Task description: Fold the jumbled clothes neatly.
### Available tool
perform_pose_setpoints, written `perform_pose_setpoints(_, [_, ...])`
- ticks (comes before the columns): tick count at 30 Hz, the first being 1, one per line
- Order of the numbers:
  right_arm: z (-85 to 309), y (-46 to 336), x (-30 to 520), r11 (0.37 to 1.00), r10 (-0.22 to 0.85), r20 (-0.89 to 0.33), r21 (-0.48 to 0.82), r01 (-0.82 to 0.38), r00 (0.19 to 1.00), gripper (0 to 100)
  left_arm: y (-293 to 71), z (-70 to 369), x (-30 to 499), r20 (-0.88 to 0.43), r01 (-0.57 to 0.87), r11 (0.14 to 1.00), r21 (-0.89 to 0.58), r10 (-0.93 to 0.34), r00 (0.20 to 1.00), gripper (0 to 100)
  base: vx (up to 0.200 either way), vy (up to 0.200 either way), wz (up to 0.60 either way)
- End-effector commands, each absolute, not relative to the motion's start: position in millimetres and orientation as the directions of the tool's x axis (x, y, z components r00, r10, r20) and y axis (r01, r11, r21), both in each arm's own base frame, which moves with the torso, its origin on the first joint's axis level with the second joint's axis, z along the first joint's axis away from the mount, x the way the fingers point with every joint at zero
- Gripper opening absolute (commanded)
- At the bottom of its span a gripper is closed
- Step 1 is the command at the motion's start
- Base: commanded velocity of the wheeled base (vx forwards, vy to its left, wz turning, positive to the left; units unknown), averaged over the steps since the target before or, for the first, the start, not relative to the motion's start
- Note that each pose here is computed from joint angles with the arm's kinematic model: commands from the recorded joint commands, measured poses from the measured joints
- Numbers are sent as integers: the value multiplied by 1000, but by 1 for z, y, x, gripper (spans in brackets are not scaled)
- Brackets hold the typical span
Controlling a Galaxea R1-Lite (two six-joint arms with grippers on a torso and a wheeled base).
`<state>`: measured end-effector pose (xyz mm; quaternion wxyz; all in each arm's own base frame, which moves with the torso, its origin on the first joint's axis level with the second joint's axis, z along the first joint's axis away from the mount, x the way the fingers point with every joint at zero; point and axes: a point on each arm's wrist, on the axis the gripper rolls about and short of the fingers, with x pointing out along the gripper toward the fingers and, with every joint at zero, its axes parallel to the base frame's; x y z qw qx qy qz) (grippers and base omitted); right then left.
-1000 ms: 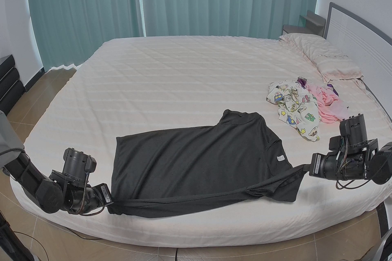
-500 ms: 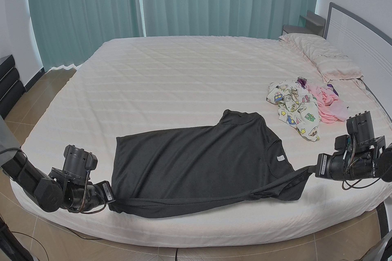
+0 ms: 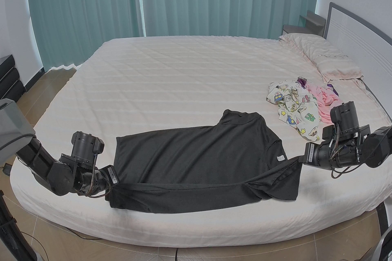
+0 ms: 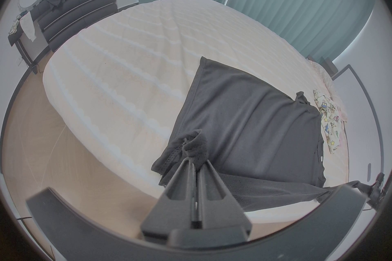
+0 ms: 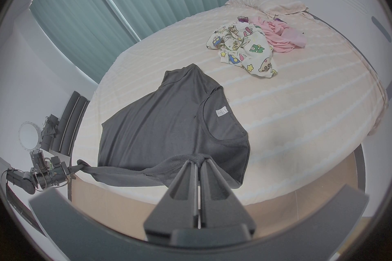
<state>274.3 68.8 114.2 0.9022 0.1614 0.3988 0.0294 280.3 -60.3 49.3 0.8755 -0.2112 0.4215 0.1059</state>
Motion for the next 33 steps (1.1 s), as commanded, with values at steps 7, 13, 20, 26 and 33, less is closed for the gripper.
perform_pose_setpoints(7, [90, 74, 306, 950, 156, -747, 292, 109, 646, 0, -63, 29, 312, -795, -381, 885, -267, 21, 606, 0, 0, 0, 0])
perform_pose_setpoints(13, [84, 77, 321, 949, 146, -745, 291, 120, 651, 0, -65, 21, 330, -798, -387, 884, -263, 27, 602, 0, 0, 0, 0])
perform_pose_setpoints(20, [72, 81, 340, 948, 148, -743, 295, 121, 653, 0, -61, 15, 350, -816, -417, 876, -243, 47, 576, 0, 0, 0, 0])
perform_pose_setpoints(26, [59, 84, 353, 945, 152, -717, 307, 112, 681, 0, -56, 5, 361, -824, -436, 869, -235, 60, 564, 0, 0, 0, 0])
perform_pose_setpoints(33, [47, 84, 363, 942, 151, -705, 315, 116, 693, 0, -54, 1, 373, -816, -442, 863, -245, 63, 574, 0, 0, 0, 0])
